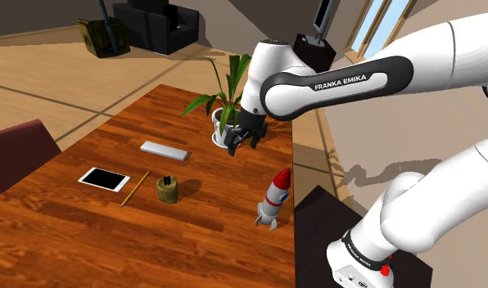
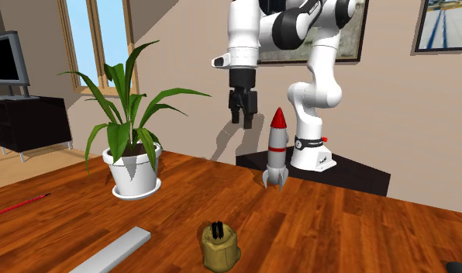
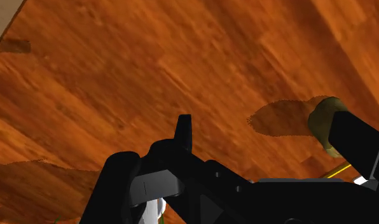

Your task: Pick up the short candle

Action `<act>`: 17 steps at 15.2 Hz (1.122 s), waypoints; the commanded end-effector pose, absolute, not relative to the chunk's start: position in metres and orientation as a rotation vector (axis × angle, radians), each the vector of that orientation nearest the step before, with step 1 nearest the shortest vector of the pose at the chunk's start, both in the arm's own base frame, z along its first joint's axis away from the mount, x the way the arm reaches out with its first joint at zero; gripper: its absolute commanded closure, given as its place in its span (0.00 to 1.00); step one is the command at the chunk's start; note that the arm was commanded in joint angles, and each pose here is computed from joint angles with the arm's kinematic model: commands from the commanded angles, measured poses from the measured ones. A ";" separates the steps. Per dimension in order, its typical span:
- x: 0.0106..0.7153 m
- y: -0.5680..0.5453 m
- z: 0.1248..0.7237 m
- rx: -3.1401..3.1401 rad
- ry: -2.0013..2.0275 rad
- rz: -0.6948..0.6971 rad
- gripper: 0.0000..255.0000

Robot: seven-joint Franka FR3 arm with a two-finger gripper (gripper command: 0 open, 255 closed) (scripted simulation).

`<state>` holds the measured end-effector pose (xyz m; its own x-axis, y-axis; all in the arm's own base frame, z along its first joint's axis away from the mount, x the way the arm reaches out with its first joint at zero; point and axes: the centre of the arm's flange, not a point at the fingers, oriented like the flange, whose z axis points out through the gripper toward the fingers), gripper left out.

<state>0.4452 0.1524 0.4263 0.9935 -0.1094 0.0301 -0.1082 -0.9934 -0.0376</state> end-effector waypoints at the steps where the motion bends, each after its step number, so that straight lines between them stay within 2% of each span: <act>1: 0.459 0.172 0.411 -3.101 0.177 -0.045 0.00; 17: 0.560 0.315 0.286 -3.115 0.231 -0.004 0.00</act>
